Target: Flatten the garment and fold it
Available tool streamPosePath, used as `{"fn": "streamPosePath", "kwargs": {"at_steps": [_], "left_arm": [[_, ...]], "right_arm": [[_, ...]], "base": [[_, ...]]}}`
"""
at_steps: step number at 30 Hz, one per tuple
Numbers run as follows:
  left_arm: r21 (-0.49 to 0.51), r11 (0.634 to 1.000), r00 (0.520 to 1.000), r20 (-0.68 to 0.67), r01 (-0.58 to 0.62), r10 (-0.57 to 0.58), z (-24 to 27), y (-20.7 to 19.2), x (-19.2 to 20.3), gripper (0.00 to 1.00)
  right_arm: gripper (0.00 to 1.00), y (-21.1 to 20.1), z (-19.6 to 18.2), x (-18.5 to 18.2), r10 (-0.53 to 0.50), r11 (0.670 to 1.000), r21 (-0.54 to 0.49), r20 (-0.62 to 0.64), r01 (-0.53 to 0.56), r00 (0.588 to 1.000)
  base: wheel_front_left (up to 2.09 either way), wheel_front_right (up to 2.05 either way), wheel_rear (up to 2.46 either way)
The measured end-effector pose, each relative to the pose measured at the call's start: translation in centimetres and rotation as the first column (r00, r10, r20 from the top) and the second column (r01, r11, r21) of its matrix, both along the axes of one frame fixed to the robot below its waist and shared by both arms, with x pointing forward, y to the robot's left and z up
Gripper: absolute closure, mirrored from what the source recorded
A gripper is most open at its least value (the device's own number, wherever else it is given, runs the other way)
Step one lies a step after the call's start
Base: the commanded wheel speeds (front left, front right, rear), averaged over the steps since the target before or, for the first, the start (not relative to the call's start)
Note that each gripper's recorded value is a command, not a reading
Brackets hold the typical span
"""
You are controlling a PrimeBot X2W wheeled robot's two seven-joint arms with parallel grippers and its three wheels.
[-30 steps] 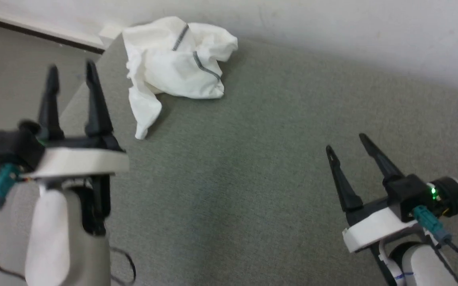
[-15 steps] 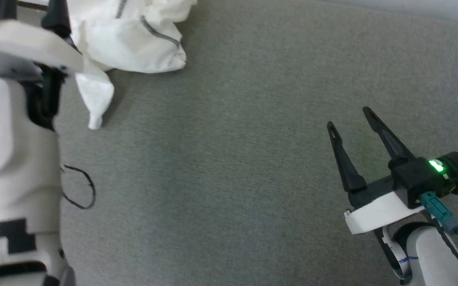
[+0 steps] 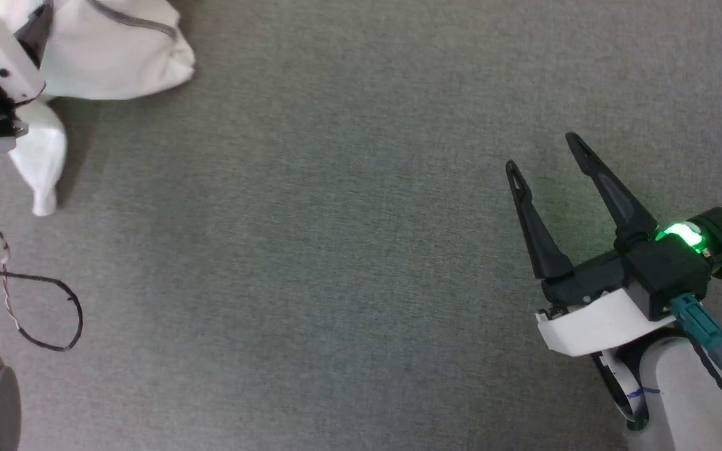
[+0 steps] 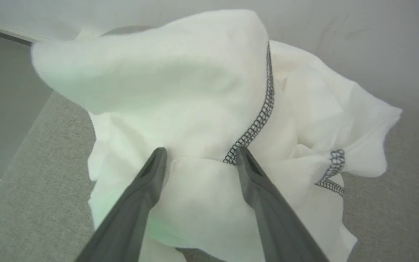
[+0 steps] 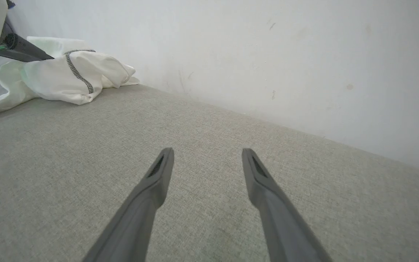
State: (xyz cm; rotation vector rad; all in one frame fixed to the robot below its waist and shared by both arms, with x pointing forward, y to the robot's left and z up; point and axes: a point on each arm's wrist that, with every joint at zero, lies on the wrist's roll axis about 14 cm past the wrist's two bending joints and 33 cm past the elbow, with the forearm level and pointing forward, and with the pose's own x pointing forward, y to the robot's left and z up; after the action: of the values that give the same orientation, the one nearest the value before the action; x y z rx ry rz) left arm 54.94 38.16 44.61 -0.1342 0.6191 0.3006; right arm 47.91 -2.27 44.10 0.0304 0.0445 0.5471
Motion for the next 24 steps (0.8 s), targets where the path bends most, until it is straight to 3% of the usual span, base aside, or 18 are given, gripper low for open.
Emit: {"fn": "streamPosePath", "kwargs": {"at_steps": [6,7,8,9,10,14,18,21,24], "left_arm": [[-0.101,0.994,0.969,-0.247,-0.038,0.012,-5.7,-0.5,-1.0,0.0],[-0.111,0.993,0.963,-0.269,-0.037,0.005,-6.0,-0.7,-0.9,0.09],[-0.128,0.991,0.956,-0.293,-0.041,0.001,-6.3,-0.8,-0.9,0.53],[-0.141,0.989,0.951,-0.31,-0.044,-0.002,-6.4,-0.9,-0.9,0.8],[-0.146,0.988,0.948,-0.319,-0.045,-0.004,-6.5,-0.9,-0.8,1.0],[-0.132,0.991,0.953,-0.302,-0.023,-0.019,-5.8,-1.1,-0.5,1.0],[-0.048,0.998,0.978,-0.204,0.033,-0.042,-4.2,-1.0,-0.4,1.0],[0.04,0.997,0.997,-0.049,0.066,-0.064,-0.9,-0.7,0.7,1.0],[0.146,0.986,0.982,0.159,0.078,-0.101,4.4,-0.5,2.0,1.0]], "right_arm": [[0.0,-0.9,-1.4,0.6,-0.023,1.0,0.0,-0.015,0.023,1.0],[0.0,-1.1,-1.5,0.6,-0.029,1.0,-0.002,-0.017,0.029,0.999],[0.0,-1.3,-1.7,0.6,-0.034,0.999,-0.004,-0.021,0.034,0.999],[0.0,-1.5,-1.8,0.6,-0.039,0.999,-0.007,-0.024,0.039,0.999],[0.0,-1.7,-1.9,0.6,-0.043,0.999,-0.009,-0.026,0.043,0.999],[0.0,-1.8,-1.5,0.5,-0.051,0.999,-0.001,-0.019,0.051,0.999],[0.0,-1.6,-0.5,0.2,-0.053,0.998,0.017,-0.005,0.053,0.999],[0.0,-1.5,0.8,0.0,-0.056,0.998,0.032,0.021,0.055,0.998],[0.0,-1.4,2.2,-0.4,-0.061,0.997,0.045,0.047,0.059,0.997]], "base": [[0.0,0.0,0.0],[0.0,0.0,0.0],[0.0,0.0,0.0],[0.0,0.0,0.0],[0.0,0.0,0.0],[0.0,0.0,0.0],[0.0,0.0,0.0],[0.0,0.0,0.0],[0.0,0.0,0.0]]}}
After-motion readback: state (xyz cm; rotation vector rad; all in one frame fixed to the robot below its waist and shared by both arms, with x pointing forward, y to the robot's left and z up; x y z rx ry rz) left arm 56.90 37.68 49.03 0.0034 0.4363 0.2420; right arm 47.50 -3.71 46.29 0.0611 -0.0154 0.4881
